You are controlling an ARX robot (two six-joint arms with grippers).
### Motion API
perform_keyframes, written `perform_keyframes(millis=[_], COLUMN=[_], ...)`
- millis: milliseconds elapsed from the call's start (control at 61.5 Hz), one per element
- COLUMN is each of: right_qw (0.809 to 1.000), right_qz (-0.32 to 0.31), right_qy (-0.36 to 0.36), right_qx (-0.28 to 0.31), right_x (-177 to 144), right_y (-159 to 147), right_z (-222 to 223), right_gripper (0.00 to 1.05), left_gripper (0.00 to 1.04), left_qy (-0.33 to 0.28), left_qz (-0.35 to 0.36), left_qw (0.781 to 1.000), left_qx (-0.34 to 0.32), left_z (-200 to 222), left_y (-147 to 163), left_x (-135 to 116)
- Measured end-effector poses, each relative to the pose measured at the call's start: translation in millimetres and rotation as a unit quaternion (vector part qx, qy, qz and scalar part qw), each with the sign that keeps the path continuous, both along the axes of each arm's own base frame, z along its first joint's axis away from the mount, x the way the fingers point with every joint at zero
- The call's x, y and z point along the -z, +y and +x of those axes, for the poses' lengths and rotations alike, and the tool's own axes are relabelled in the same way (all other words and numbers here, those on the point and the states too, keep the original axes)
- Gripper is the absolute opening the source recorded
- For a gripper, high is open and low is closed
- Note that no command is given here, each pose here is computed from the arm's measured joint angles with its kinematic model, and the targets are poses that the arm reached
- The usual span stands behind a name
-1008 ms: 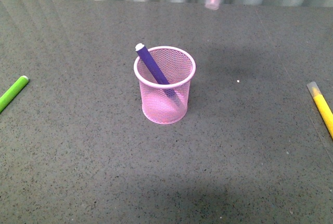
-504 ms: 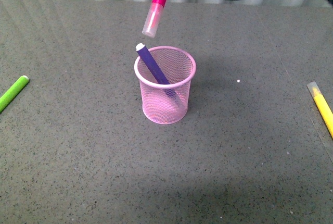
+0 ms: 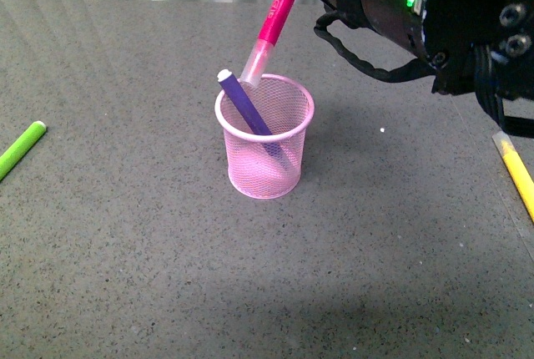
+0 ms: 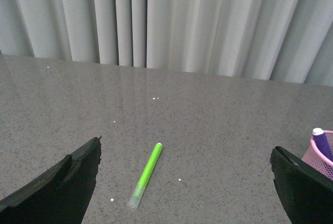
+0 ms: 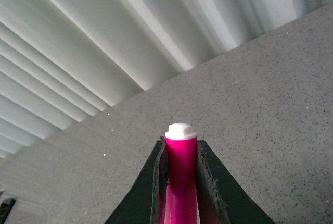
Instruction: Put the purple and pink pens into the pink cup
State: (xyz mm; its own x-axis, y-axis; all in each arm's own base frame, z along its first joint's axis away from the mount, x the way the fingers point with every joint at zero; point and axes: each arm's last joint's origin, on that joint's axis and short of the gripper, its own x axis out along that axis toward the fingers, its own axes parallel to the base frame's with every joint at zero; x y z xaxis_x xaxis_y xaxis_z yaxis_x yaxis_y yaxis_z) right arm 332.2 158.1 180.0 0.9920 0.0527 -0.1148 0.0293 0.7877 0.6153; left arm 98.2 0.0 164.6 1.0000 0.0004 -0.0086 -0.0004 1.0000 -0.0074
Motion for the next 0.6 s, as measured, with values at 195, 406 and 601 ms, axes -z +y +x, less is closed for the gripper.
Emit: perform_keyframes(millis=[195, 406, 601], right_qw=[1.000, 1.000, 0.999], right_qz=[0.007, 0.014, 0.012], right_qy=[-0.004, -0.016, -0.027], right_qx=[0.004, 0.014, 0.016], right_x=[12, 17, 20], right_y=[-3, -6, -7], right_z=[-2, -1, 0], right_gripper=[0.08, 0.08, 0.08], left_gripper=[0.97, 0.97, 0.97], left_qy=[0.000, 0.000, 0.000], left_qz=[0.000, 0.000, 0.000], left_qw=[1.000, 1.000, 1.000], left_qx=[0.000, 0.000, 0.000], left_z=[0, 0, 0], left_y=[0, 0, 0], left_x=[0, 0, 0])
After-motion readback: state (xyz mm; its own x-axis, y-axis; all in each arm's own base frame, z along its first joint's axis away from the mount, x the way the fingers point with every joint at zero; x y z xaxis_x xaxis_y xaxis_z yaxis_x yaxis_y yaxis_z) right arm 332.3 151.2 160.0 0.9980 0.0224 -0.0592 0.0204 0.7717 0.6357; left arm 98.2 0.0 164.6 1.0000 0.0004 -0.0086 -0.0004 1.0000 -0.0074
